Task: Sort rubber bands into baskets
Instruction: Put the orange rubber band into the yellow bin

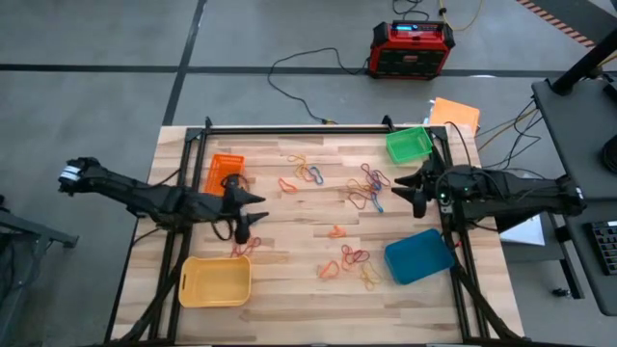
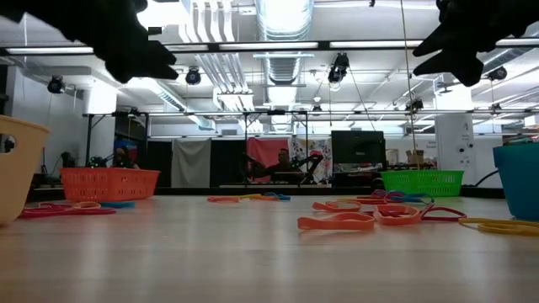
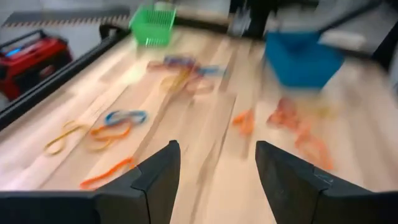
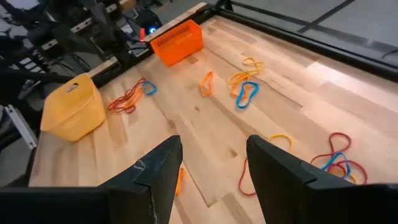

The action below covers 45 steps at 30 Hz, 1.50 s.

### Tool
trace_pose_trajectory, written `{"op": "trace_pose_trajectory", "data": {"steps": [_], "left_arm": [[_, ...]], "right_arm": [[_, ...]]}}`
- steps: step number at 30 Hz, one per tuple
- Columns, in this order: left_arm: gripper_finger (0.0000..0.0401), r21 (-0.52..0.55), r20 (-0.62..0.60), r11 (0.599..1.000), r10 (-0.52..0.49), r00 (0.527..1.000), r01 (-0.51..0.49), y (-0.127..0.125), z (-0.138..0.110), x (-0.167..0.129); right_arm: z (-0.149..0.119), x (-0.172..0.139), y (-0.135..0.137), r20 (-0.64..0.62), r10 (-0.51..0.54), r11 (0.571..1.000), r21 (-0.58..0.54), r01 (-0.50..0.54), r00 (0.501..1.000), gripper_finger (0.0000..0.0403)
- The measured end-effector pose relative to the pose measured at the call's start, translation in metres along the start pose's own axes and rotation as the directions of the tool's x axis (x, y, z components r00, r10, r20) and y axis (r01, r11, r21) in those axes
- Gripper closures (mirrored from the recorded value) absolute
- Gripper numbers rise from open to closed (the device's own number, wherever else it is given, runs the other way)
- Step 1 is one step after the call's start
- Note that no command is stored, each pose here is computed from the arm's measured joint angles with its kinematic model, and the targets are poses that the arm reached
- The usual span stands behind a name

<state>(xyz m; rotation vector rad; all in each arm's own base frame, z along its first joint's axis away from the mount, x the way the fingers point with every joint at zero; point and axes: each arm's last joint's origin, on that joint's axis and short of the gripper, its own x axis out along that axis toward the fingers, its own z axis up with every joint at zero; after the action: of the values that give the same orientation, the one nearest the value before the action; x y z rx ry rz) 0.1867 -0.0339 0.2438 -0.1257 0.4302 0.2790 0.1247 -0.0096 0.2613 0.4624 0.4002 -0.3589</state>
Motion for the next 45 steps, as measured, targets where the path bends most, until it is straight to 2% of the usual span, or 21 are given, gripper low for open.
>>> {"op": "trace_pose_trajectory", "data": {"steps": [3,8,11,14,19,23,26,32,45], "left_arm": [[0.0207,0.097,-0.034,0.995,0.029,0.999,-0.026,-0.004,0.013,0.01],[0.0207,0.27,-0.056,0.96,0.095,0.994,-0.077,-0.001,0.021,0.038],[0.0207,0.305,-0.104,0.951,0.089,0.991,-0.054,0.013,0.023,0.061],[0.0207,0.278,-0.186,0.961,0.041,0.982,0.012,0.036,0.021,0.081],[0.0207,0.22,-0.255,0.971,-0.036,0.966,0.095,0.067,0.024,0.105],[0.0207,0.271,-0.295,0.953,-0.051,0.954,0.135,0.069,0.023,0.122],[0.0207,0.32,-0.349,0.933,-0.047,0.936,0.166,0.07,0.014,0.134],[0.0207,0.339,-0.428,0.925,-0.008,0.904,0.169,0.086,-0.007,0.151],[0.0207,0.307,-0.524,0.942,0.045,0.85,0.139,0.122,-0.043,0.18]], "right_arm": [[0.001,0.004,0.0,0.011,-0.045,0.999,-0.022,0.045,0.999,0.0227],[-0.001,0.012,-0.003,0.036,-0.175,0.978,-0.109,0.178,0.984,0.0227],[0.0,0.017,-0.005,0.081,-0.294,0.943,-0.139,0.303,0.952,0.0227],[0.002,0.02,-0.006,0.125,-0.358,0.916,-0.145,0.374,0.925,0.0227],[0.005,0.02,-0.003,0.125,-0.315,0.932,-0.146,0.331,0.941,0.0227],[0.004,0.021,-0.001,0.085,-0.253,0.956,-0.127,0.263,0.964,0.0227],[0.003,0.021,0.0,0.058,-0.207,0.972,-0.105,0.212,0.977,0.0227],[0.003,0.021,0.001,0.048,-0.191,0.978,-0.081,0.195,0.98,0.0227],[0.003,0.021,0.001,0.049,-0.192,0.977,-0.081,0.195,0.98,0.0227]]}}
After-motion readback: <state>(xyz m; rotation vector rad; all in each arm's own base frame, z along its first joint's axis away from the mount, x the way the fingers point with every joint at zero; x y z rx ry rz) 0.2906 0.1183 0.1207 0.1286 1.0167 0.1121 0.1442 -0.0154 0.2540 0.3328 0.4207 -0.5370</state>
